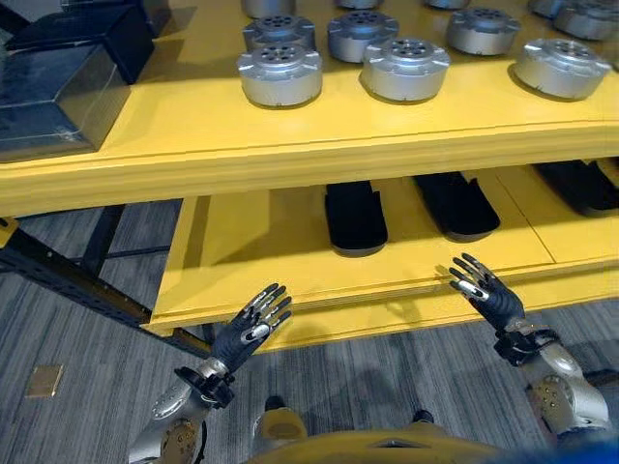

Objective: Move parts from the plastic box to the shelf.

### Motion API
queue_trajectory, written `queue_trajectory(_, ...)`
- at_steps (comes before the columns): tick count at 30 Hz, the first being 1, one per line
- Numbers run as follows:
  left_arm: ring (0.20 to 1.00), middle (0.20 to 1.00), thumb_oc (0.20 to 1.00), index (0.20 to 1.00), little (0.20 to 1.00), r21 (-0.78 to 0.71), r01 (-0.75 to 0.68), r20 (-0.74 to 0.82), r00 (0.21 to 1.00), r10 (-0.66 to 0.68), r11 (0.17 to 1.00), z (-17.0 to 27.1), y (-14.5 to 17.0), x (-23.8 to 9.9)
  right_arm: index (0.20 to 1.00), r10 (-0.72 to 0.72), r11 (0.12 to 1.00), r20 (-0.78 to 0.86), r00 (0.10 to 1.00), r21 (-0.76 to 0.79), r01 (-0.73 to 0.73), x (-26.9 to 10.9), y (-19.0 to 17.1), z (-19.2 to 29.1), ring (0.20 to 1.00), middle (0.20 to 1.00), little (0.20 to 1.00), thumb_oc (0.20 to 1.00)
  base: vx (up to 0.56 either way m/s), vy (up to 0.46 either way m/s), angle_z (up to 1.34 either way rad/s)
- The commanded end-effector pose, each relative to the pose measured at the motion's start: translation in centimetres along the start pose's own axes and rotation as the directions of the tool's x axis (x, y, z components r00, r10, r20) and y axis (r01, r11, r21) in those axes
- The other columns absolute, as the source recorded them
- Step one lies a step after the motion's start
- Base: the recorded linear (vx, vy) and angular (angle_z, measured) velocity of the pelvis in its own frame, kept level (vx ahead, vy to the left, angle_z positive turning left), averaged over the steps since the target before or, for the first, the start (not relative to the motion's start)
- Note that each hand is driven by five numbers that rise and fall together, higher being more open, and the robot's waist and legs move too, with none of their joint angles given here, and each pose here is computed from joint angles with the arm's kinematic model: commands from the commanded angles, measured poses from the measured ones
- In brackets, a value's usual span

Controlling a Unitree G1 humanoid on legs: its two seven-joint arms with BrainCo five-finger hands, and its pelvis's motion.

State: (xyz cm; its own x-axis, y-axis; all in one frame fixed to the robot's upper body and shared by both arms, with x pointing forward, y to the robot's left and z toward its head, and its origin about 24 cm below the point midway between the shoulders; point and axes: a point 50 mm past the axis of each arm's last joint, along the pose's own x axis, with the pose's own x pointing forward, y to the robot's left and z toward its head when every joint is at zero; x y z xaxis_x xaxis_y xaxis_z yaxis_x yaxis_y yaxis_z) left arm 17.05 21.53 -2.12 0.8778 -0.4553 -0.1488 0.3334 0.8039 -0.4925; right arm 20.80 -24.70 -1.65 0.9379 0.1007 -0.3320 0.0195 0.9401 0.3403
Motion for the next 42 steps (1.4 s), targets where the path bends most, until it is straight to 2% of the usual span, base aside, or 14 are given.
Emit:
queue_trajectory(1, 1.000, 1.000, 1.000, 1.000, 1.000, 0.134, 0.103, 0.060, 0.992, -0.111, 0.986, 2.8, -1.4, 1.1, 1.000, -0.037, 0.999, 0.064, 0.997, -0.028, 0.039, 0.7, 0.4, 2.1, 1.000, 1.000, 1.000, 1.000, -0.03, 0.248, -0.14)
queue_trajectory(4, 1.000, 1.000, 1.000, 1.000, 1.000, 0.196, 0.139, 0.009, 0.990, -0.143, 0.971, 3.0, -1.8, 1.2, 1.000, -0.133, 0.991, 0.011, 0.991, -0.009, 0.133, 0.4, -0.4, 1.2, 1.000, 1.000, 1.000, 1.000, -0.05, 0.226, -0.04)
queue_trajectory(6, 1.000, 1.000, 1.000, 1.000, 1.000, 0.190, 0.139, 0.011, 0.990, -0.143, 0.972, 3.1, -1.9, 1.2, 1.000, -0.141, 0.990, 0.012, 0.990, 0.004, 0.141, 0.6, -0.6, 1.5, 1.000, 1.000, 1.000, 1.000, -0.06, 0.124, -0.04)
queue_trajectory(7, 1.000, 1.000, 1.000, 1.000, 1.000, 0.177, 0.139, 0.012, 0.990, -0.143, 0.974, 3.1, -1.9, 1.2, 1.000, -0.128, 0.992, 0.012, 0.992, 0.008, 0.128, 0.7, -0.6, 1.6, 1.000, 1.000, 1.000, 1.000, -0.01, 0.068, -0.10)
queue_trajectory(9, 1.000, 1.000, 1.000, 1.000, 1.000, 0.156, 0.081, 0.025, 0.996, -0.086, 0.984, 2.8, -1.7, 0.9, 1.000, 0.003, 0.999, -0.001, 1.000, 0.047, -0.003, 1.6, 0.9, 1.9, 1.000, 1.000, 1.000, 1.000, -0.05, 0.024, -0.36)
queue_trajectory(12, 1.000, 1.000, 1.000, 1.000, 1.000, 0.147, 0.062, 0.030, 0.997, -0.067, 0.987, 3.1, -1.4, 0.6, 1.000, 0.116, 0.989, 0.017, 0.993, 0.095, -0.117, 1.6, 2.6, 1.7, 1.000, 1.000, 1.000, 1.000, -0.09, -0.036, -1.11)
queue_trajectory(18, 1.000, 1.000, 1.000, 1.000, 1.000, 0.122, 0.051, 0.037, 0.998, -0.056, 0.991, 2.1, -1.2, -1.2, 1.000, 0.162, 0.980, 0.038, 0.986, 0.114, -0.165, 1.5, 4.0, 1.5, 1.000, 1.000, 1.000, 1.000, 0.00, -0.104, -0.24)
queue_trajectory(22, 1.000, 1.000, 1.000, 1.000, 1.000, 0.085, 0.063, 0.064, 0.996, -0.069, 0.994, 1.5, -1.6, -1.6, 1.000, 0.186, 0.980, 0.027, 0.982, 0.070, -0.187, 1.1, 4.1, 1.5, 1.000, 1.000, 1.000, 1.000, 0.04, -0.319, -0.67)
queue_trajectory(25, 1.000, 1.000, 1.000, 1.000, 1.000, 0.084, 0.078, 0.064, 0.994, -0.083, 0.993, 1.3, -2.1, -1.4, 1.000, 0.141, 0.988, 0.039, 0.989, 0.061, -0.144, 0.7, 3.2, 1.9, 1.000, 1.000, 1.000, 1.000, 0.01, -0.245, -0.58)
queue_trajectory(29, 1.000, 1.000, 1.000, 1.000, 1.000, 0.072, 0.114, 0.062, 0.991, -0.118, 0.991, 0.7, -3.1, -1.1, 1.000, -0.020, 0.999, 0.070, 0.997, 0.045, 0.017, -0.1, 0.5, 3.0, 1.000, 1.000, 1.000, 1.000, 0.03, -0.310, -0.56)
queue_trajectory(30, 1.000, 1.000, 1.000, 1.000, 1.000, 0.071, 0.111, 0.069, 0.991, -0.116, 0.991, 0.7, -3.1, -1.1, 1.000, -0.024, 0.999, 0.071, 0.997, 0.044, 0.021, -0.1, 0.5, 3.1, 1.000, 1.000, 1.000, 1.000, 0.05, -0.241, -0.75)
queue_trajectory(31, 1.000, 1.000, 1.000, 1.000, 1.000, 0.055, 0.134, 0.065, 0.988, -0.138, 0.989, 0.5, -3.4, -0.8, 1.000, -0.098, 0.995, 0.084, 0.992, 0.039, 0.095, -0.3, -0.5, 3.3, 1.000, 1.000, 1.000, 1.000, 0.05, -0.218, -0.60)
queue_trajectory(34, 1.000, 1.000, 1.000, 1.000, 1.000, 0.047, 0.157, 0.059, 0.985, -0.160, 0.986, 0.2, -3.9, -0.5, 1.000, -0.196, 0.980, 0.098, 0.976, 0.054, 0.191, -0.4, -1.6, 3.6, 1.000, 1.000, 1.000, 1.000, 0.05, -0.169, -0.47)
queue_trajectory(42, 1.000, 1.000, 1.000, 1.000, 1.000, 0.053, 0.198, 0.052, 0.978, -0.201, 0.979, -0.1, -4.9, 1.1, 1.000, -0.363, 0.931, 0.130, 0.923, 0.019, 0.363, -0.6, -3.3, 3.8, 1.000, 1.000, 1.000, 1.000, 0.08, -0.229, -0.72)
